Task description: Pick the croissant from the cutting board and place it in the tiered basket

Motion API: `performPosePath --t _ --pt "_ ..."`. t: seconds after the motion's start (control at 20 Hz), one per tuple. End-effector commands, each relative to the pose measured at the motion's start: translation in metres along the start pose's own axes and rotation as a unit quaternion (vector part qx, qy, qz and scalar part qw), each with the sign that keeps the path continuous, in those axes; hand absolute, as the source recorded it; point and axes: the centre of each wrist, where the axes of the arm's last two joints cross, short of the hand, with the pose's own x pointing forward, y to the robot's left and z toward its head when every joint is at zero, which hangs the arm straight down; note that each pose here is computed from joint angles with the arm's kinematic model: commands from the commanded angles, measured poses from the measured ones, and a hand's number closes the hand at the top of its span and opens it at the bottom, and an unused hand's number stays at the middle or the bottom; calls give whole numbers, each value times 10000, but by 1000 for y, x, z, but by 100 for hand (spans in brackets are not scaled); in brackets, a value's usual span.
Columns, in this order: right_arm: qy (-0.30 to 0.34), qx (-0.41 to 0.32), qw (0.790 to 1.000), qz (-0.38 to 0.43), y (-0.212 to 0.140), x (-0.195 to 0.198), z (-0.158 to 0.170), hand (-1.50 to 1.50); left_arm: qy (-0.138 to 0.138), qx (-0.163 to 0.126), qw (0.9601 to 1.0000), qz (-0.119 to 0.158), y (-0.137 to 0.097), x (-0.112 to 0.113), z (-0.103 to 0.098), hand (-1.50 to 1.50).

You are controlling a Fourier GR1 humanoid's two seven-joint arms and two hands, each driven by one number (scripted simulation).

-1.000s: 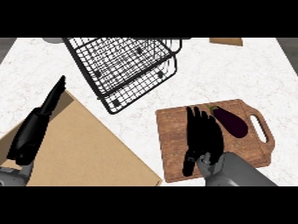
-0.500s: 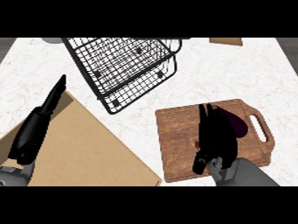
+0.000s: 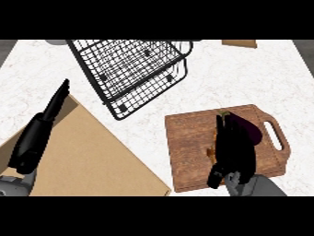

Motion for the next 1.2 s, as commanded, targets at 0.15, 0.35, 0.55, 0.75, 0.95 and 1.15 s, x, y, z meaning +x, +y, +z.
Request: performPosePath --t 0.15,0.35,0.55,0.75,0.95,1.15 --pt "924 74 9957 52 2 1 -6 -150 -11 -103 9999 -5 -7 -6 9 0" --pt "968 -13 9953 37 17 12 0 -150 28 34 10000 -26 5 -4 -1 0" --pt "1026 66 9947 3 51 -17 -19 -150 15 -110 9999 80 10 7 -8 0" --pt "1051 121 9944 -20 47 0 -24 -150 -59 -29 10000 -7 -15 -2 15 0" --pt "800 444 9957 173 48 -25 -53 150 -54 -143 9999 40 -17 -8 9 0" --pt "205 113 9992 -338 67 -1 -33 150 -51 -97 9999 6 -16 4 -5 0"
